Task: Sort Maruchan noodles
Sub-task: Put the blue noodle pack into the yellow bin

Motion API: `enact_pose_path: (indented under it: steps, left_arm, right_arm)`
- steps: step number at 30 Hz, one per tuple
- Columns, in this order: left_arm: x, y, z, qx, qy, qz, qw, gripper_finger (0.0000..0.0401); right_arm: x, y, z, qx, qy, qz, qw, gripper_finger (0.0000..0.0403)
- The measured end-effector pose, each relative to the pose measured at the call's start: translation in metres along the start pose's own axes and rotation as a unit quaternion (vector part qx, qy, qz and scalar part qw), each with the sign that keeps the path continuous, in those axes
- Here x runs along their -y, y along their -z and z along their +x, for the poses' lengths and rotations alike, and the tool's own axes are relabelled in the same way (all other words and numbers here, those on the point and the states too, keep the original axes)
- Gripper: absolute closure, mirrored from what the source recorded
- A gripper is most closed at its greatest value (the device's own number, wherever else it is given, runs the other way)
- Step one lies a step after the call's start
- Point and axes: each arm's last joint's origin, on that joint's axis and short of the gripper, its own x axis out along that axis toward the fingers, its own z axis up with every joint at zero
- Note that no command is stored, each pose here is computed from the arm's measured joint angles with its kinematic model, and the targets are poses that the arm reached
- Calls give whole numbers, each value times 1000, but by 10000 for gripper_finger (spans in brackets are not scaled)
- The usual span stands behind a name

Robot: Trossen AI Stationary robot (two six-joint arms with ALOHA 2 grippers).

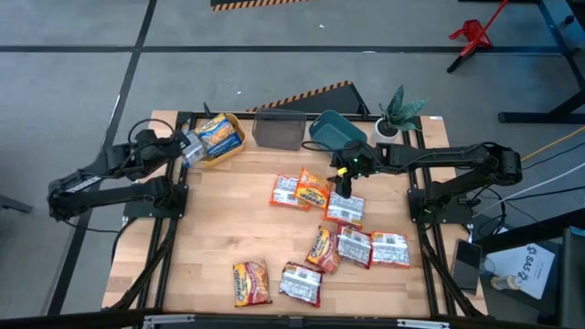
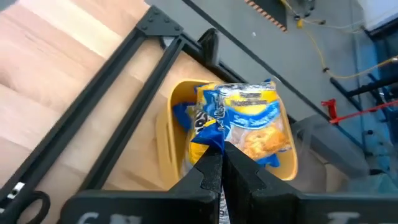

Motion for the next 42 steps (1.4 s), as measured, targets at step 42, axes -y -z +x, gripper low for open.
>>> enact_pose_path:
  steps: [42]
  left_arm:
    - [27, 18, 24, 50, -29, -7, 998, 401]
  right_arm:
    - [0, 0, 0, -1, -1, -4, 1000, 169]
